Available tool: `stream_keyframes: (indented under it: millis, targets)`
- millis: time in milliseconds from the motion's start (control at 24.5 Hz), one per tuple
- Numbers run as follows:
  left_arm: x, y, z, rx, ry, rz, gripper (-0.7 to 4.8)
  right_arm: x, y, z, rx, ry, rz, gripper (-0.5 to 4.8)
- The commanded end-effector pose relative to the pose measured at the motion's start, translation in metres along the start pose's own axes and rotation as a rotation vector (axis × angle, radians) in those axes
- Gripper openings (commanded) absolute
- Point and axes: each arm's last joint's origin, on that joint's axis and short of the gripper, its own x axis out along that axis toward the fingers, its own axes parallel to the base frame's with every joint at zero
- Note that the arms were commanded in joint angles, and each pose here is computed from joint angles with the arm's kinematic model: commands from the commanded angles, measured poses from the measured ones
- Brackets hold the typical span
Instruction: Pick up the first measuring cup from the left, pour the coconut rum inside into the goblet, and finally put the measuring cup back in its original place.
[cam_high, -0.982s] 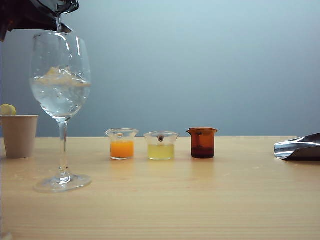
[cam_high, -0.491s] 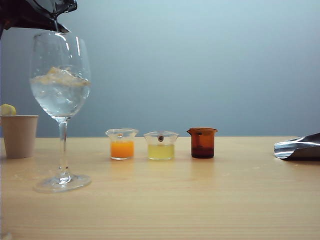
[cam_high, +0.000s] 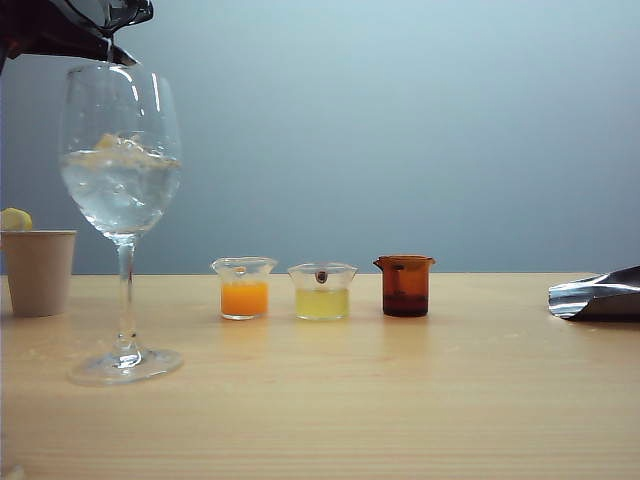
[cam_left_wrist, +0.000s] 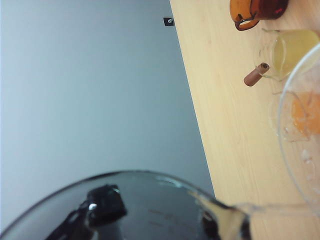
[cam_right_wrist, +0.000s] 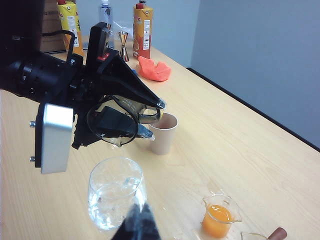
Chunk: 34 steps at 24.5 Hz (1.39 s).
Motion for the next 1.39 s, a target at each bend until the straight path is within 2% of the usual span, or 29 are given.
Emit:
stream_keyframes:
  millis: [41,245,736,1104,1350,1391]
  targets:
    - [-0.002,0.004,0.0,0.019,0.024,0.016,1.15,-0.001,0.0,0.001,0.001,-0.006,0.003,-0.06]
    - [-0.001,0.004,0.001,0.033,0.037,0.013,1.15,0.0,0.0,0.001,0.001,-0.003,0.003,-0.06]
    - [0.003,0.005,0.01,0.024,-0.008,0.013,1.14,0.0,0.0,0.0,0.001,0.001,0.004,-0.06]
    - [0.005,0.003,0.015,0.074,-0.041,-0.014,1.14,0.001,0.001,-0.006,0.004,0.025,0.008,-0.06]
    - [0.005,0.003,0.015,0.077,-0.039,-0.017,1.15,0.001,0.001,-0.002,0.0,-0.016,0.025,-0.06]
    - [0.005,0.003,0.015,0.096,-0.035,-0.018,1.14,0.001,0.001,-0.002,0.0,-0.017,0.024,-0.06]
